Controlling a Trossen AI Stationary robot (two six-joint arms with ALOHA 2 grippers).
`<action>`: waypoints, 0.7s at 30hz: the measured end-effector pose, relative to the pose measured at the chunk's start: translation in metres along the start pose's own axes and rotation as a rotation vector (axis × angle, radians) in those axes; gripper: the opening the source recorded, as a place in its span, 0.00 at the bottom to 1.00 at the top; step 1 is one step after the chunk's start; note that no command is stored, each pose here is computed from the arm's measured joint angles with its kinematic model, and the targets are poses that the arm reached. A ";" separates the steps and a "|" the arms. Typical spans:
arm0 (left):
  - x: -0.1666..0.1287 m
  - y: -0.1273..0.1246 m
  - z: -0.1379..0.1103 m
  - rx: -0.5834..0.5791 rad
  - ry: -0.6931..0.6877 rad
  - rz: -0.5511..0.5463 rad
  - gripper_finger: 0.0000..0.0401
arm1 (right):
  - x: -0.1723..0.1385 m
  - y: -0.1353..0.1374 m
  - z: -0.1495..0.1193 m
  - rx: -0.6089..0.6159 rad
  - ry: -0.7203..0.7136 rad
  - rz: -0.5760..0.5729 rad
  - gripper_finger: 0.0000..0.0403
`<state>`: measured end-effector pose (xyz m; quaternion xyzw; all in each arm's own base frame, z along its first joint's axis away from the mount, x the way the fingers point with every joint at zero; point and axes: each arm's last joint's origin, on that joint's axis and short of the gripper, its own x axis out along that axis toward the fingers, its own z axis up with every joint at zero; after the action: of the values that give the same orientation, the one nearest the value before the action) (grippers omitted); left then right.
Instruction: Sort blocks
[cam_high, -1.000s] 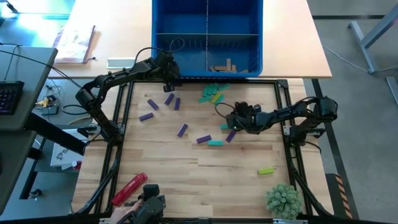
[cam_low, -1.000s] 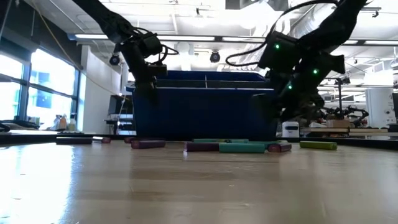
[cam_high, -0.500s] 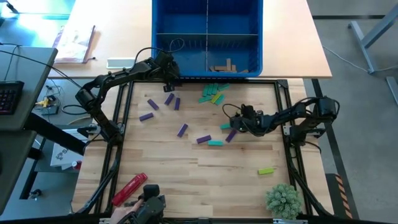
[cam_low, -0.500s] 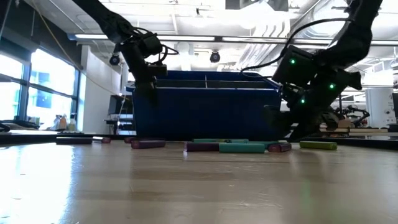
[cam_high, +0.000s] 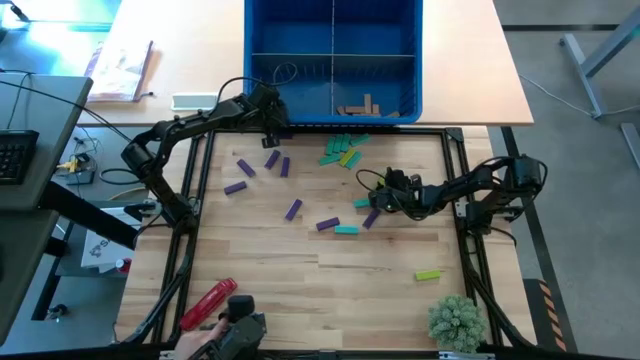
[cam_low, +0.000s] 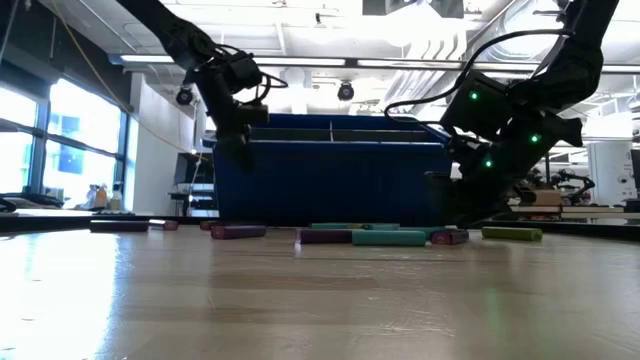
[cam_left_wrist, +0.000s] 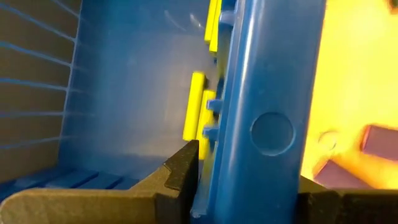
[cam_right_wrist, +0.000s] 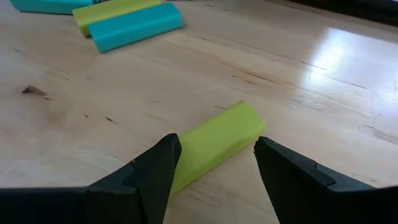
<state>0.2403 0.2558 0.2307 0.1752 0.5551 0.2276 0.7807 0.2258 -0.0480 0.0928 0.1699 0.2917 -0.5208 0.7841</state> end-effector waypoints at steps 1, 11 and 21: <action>0.000 0.000 -0.001 0.002 0.016 0.007 0.21 | 0.000 0.000 0.000 -0.003 -0.001 -0.002 0.53; -0.002 -0.002 0.001 0.007 0.026 0.024 0.21 | 0.007 -0.006 0.004 0.057 0.042 -0.002 0.53; -0.002 -0.002 0.001 -0.001 0.025 0.026 0.21 | 0.008 -0.007 0.003 0.076 0.062 0.003 0.53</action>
<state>0.2411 0.2535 0.2315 0.1790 0.5623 0.2400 0.7708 0.2228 -0.0581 0.0908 0.2161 0.2957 -0.5250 0.7683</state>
